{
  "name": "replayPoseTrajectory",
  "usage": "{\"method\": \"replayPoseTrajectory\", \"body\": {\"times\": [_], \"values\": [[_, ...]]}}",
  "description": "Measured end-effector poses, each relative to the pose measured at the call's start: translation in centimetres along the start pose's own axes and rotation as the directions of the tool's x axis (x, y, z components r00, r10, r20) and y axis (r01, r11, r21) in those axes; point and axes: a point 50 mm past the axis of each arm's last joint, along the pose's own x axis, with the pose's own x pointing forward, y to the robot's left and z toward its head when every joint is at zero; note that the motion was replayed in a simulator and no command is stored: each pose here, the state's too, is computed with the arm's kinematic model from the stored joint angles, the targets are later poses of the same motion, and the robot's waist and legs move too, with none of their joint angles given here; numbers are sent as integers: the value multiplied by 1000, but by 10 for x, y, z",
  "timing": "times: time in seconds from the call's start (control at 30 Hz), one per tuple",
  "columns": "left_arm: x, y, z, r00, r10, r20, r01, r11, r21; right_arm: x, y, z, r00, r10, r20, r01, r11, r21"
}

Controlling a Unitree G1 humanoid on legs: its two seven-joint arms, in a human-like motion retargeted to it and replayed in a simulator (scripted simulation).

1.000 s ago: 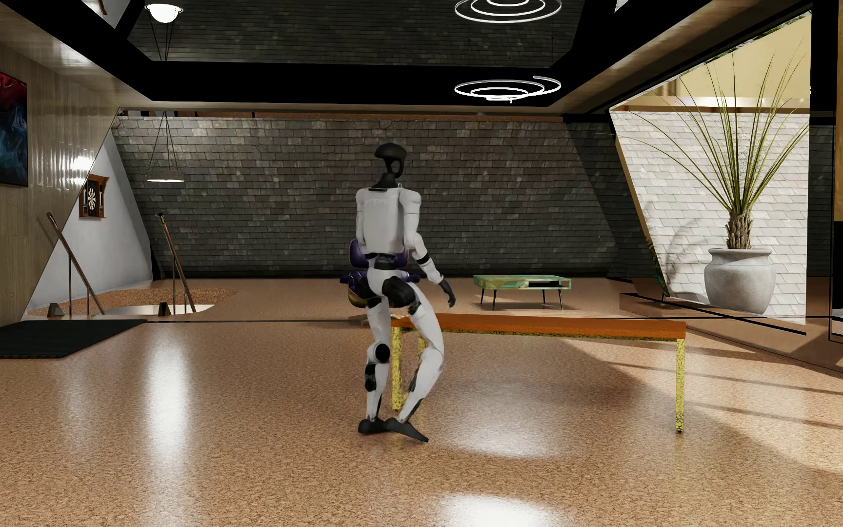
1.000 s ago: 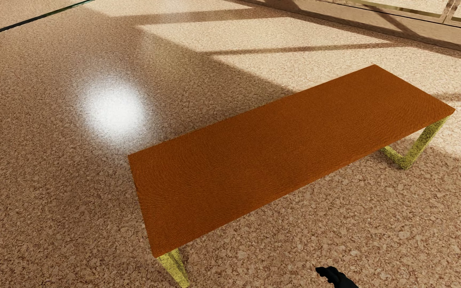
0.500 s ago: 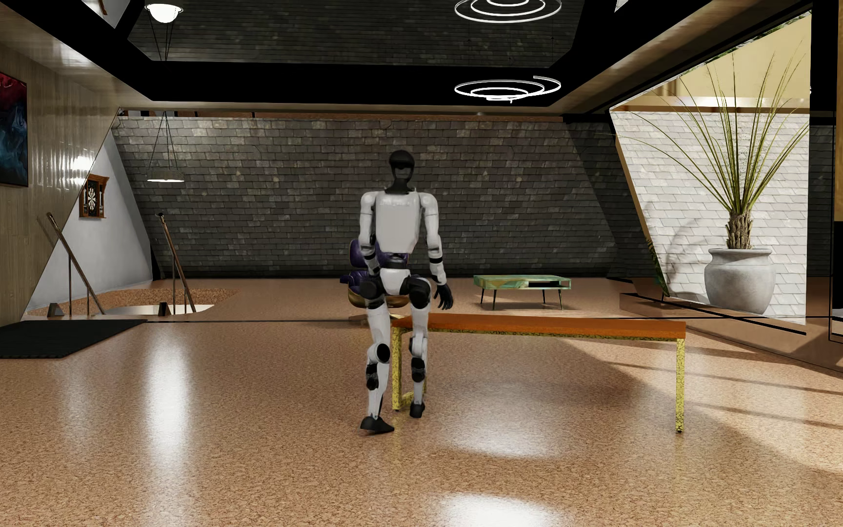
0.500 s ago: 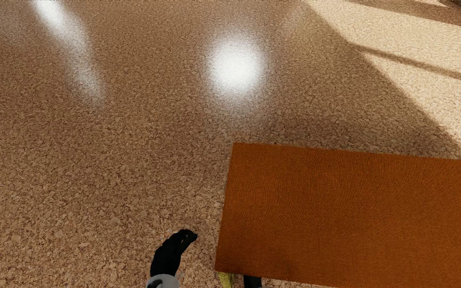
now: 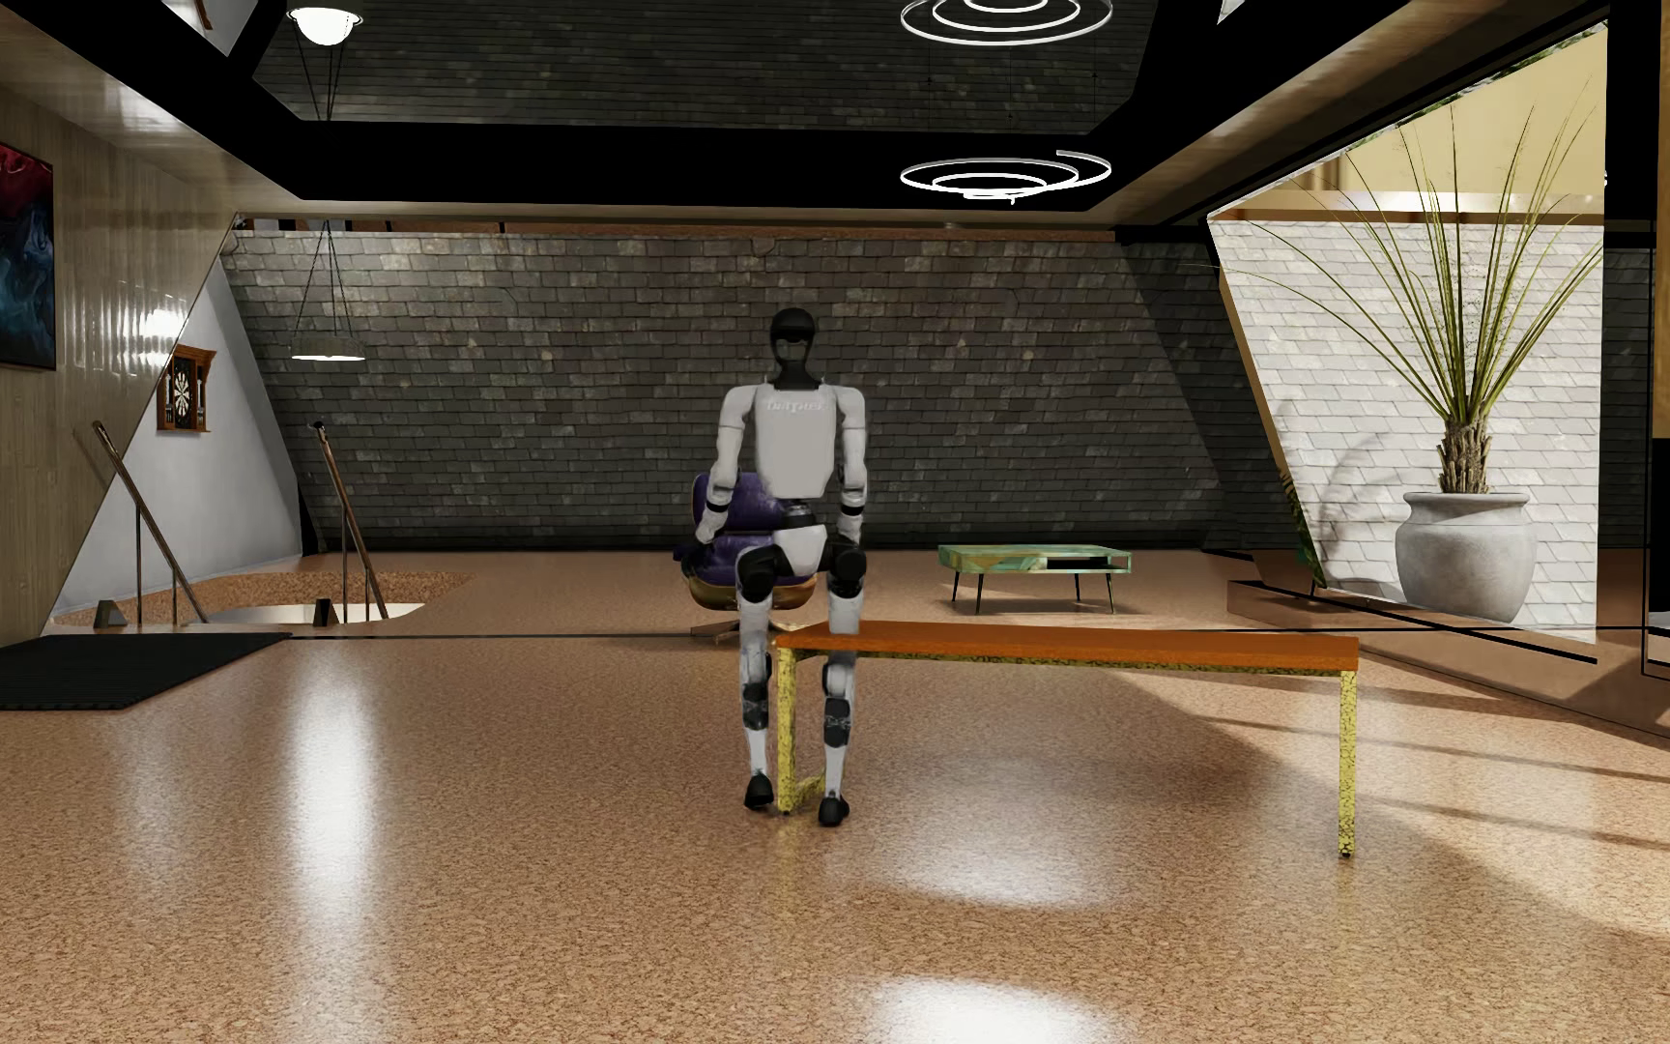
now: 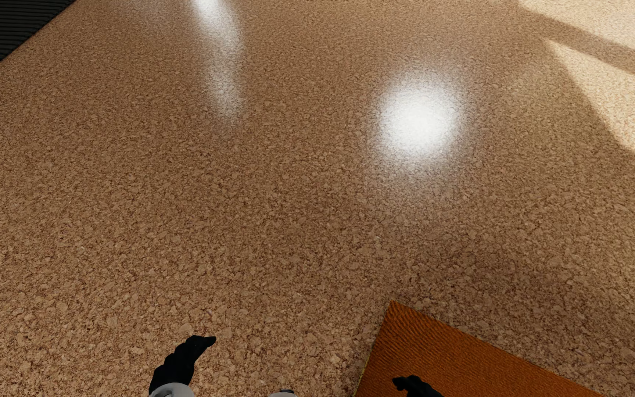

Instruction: Walk towards the armchair

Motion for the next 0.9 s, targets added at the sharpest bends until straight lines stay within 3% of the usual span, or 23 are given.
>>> {"method": "replayPoseTrajectory", "body": {"times": [0.1, 0.17, 0.23, 0.33, 0.37, 0.43, 0.5, 0.53, 0.63, 0.7, 0.77, 0.83, 0.9], "values": [[-7, -7, 18, 991, -59, 124, 54, 998, 40, 7, -23, 15, 996, -58, 74, 62, 997, -45], [-18, -21, 7, 991, -98, 96, 94, 994, 49, 12, -37, 20, 992, -72, 107, 82, 992, -99], [-31, -43, -15, 991, -126, -41, 127, 992, 13, 16, -51, 24, 989, -92, 114, 108, 983, -146], [-61, -90, -63, 878, -323, -353, 361, 931, 46, 10, -56, 3, 982, -186, 22, 187, 981, -50], [-73, -102, -74, 815, -392, -427, 457, 888, 58, 7, -51, -6, 984, -179, -13, 178, 984, -30], [-84, -115, -75, 775, -453, -441, 517, 855, 31, 5, -42, -15, 998, -58, -22, 55, 989, -134], [-78, -116, -60, 829, -427, -362, 474, 879, 48, 2, -41, -20, 999, 50, 6, -46, 958, -283], [-71, -115, -49, 850, -414, -326, 469, 876, 110, -1, -41, -24, 999, 49, 12, -43, 955, -293], [-34, -99, 0, 898, -404, -175, 439, 850, 291, -15, -33, -47, 996, -52, -76, 42, 992, -122], [-8, -74, 47, 950, -313, 21, 296, 915, 274, -21, -21, -59, 986, -40, -165, 30, 997, -66], [5, -45, 89, 957, -185, 224, 145, 972, 185, -21, -9, -63, 978, 18, -207, -34, 997, -72], [9, -21, 123, 919, -85, 384, 46, 993, 109, -24, 2, -66, 971, 76, -229, -95, 993, -74], [8, -11, 145, 882, -60, 467, 10, 994, 110, -28, 11, -69, 966, 96, -242, -109, 993, -45]]}}
